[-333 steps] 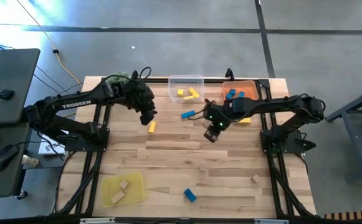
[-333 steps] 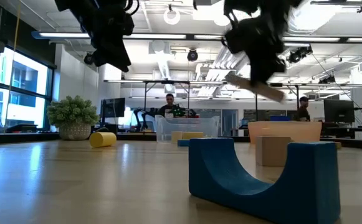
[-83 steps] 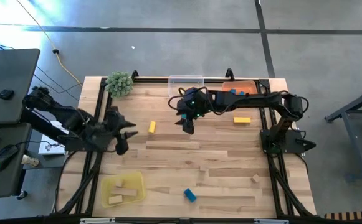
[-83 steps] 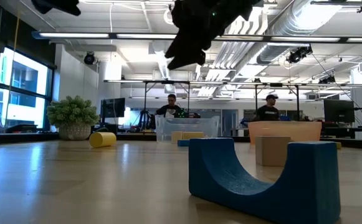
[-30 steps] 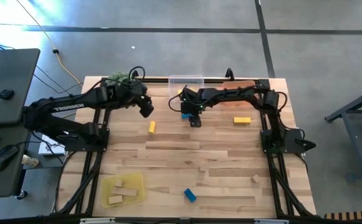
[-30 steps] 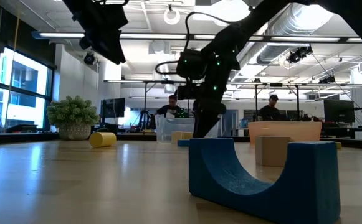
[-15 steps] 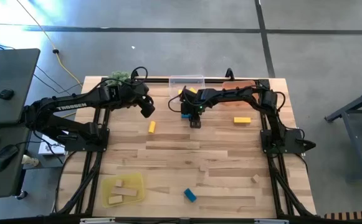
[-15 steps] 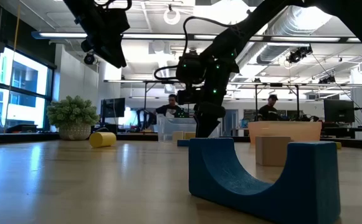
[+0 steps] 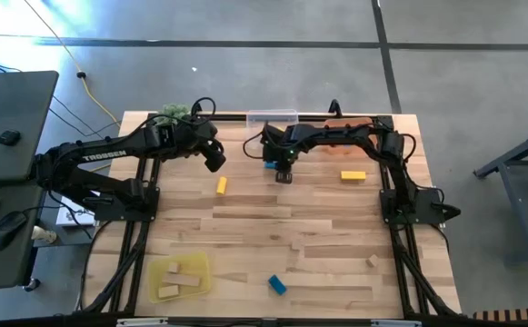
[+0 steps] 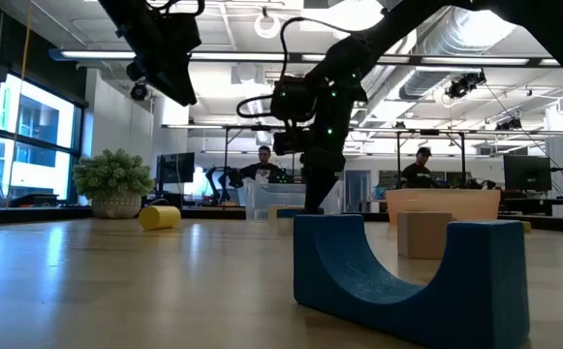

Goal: Sort & place blocks by color
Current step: Put the blue block into the orange bin

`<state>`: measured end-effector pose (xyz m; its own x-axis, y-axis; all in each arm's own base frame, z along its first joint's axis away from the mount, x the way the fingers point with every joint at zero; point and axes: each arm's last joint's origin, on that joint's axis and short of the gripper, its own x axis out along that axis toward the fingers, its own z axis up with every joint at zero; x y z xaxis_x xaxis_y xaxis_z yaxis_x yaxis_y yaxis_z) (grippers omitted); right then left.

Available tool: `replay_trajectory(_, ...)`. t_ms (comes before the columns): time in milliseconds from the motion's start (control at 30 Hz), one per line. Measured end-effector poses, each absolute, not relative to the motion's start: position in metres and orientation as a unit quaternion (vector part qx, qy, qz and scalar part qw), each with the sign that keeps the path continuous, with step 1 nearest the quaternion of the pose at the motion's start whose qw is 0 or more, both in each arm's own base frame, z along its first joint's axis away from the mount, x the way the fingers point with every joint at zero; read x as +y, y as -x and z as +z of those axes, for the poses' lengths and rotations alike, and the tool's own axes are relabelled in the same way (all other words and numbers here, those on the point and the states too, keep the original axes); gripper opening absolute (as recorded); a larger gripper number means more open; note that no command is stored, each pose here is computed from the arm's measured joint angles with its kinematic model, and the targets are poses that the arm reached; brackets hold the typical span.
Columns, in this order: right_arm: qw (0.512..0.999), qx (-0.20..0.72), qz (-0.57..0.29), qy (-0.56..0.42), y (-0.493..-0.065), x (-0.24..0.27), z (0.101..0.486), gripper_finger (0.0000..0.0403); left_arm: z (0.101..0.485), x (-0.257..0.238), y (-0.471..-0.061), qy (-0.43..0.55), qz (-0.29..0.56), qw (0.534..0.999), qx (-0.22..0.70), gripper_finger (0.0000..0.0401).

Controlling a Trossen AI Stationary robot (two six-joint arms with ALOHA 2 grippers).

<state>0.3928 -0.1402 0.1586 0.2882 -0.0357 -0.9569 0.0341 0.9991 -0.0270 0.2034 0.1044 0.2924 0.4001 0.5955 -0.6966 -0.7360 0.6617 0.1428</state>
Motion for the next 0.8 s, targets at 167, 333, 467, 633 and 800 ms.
replay_trajectory(167,0.783,0.622,-0.022,-0.014,-0.393,-0.14,0.178,0.0079,0.292,0.104,-0.203,0.094,0.4,0.831,0.374,0.0142)
replay_trajectory(333,0.763,0.645,-0.023,-0.031,-0.39,-0.139,0.194,0.008,0.292,0.104,-0.203,0.094,0.4,0.831,0.374,0.0142)
replay_trajectory(467,0.738,0.672,-0.036,-0.044,-0.384,-0.138,0.201,0.0081,0.292,0.104,-0.203,0.094,0.4,0.831,0.374,0.0142)
replay_trajectory(633,0.693,0.717,-0.063,-0.041,-0.373,-0.137,0.201,0.0081,0.292,0.104,-0.203,0.094,0.4,0.831,0.374,0.0142)
replay_trajectory(800,0.665,0.742,-0.073,-0.056,-0.363,-0.138,0.204,0.0081,0.292,0.106,-0.203,0.095,0.403,0.83,0.374,0.0142)
